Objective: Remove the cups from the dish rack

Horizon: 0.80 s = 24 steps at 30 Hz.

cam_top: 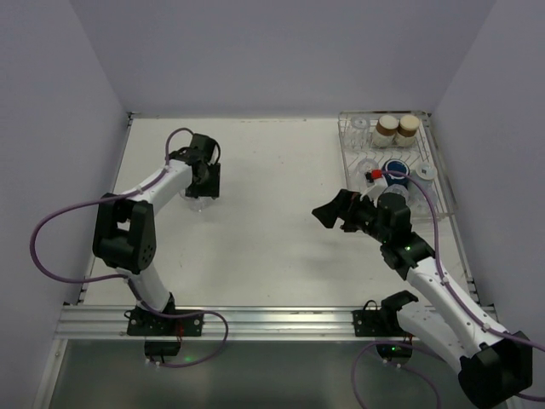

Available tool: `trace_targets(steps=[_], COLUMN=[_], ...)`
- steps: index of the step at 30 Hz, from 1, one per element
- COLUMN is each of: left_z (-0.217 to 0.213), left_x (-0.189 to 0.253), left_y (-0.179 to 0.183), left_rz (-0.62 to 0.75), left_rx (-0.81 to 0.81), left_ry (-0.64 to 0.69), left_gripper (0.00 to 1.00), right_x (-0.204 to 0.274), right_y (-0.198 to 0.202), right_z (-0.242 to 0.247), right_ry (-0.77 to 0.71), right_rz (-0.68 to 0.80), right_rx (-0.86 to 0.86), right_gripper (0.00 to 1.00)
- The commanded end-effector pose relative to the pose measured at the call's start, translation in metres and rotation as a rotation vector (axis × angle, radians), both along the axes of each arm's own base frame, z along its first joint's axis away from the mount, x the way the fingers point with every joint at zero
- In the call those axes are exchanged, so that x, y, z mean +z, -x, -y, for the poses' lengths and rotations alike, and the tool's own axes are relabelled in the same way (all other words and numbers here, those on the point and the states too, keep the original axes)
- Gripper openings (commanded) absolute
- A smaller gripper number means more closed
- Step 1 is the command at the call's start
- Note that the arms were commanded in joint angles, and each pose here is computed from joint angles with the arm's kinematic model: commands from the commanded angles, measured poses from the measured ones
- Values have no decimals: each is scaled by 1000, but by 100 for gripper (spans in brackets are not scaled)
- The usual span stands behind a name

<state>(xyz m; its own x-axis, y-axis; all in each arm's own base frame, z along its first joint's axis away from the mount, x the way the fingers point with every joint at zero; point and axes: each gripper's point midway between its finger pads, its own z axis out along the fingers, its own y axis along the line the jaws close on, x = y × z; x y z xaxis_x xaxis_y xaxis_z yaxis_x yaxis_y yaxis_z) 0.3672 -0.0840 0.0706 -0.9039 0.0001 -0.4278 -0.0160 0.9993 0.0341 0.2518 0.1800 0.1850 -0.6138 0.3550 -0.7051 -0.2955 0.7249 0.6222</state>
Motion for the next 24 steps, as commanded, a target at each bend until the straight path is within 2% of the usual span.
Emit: trace_targets(steps=[1,3,4,8,12,15,16,17,18,19,21,23,24], left_z=[-5,-9,-15,-11,9,44,53,71,78,85,95,107,112], left_x=[11,24,30,68,118,170,198,211,216,240,241,253,238], left_y=[-3,-6,-8,-17,-24,-9,5,17,24,44,62,92,100], left_rz=[5,43,64,187,363,530,612,657,703,774,817,851,831], left_rx=[-6,-2,9,20,-15,-134,-182,-241,-277,-333,-401,-492,-523], left_ry=[-13,-30,-55,-11,113,254,294,322,336,378,439,561,594], left_gripper=[59,69,80,95,98,99,99,99,99,99,100,100,100], right_x=[-2,-6,-7,-6,2,8,11,6,20,24,34,36,37], right_y=[-5,-7,-8,-8,-10,-15,-21,-20,-25,-31,-38,-43,-48], right_z=[7,9,10,9,15,30,41,50,56,71,94,120,137], right_ry=[34,48,53,48,46,79,120,167,185,224,273,322,338], right_rz=[23,16,15,17,23,27,45,16,38,44,38,23,10], right_rx=[-32,-46,-54,-53,-90,-180,-231,-264,-299,-367,-456,-563,-627], right_gripper=[99,99,99,99,93,86,85,82,80,78,72,68,67])
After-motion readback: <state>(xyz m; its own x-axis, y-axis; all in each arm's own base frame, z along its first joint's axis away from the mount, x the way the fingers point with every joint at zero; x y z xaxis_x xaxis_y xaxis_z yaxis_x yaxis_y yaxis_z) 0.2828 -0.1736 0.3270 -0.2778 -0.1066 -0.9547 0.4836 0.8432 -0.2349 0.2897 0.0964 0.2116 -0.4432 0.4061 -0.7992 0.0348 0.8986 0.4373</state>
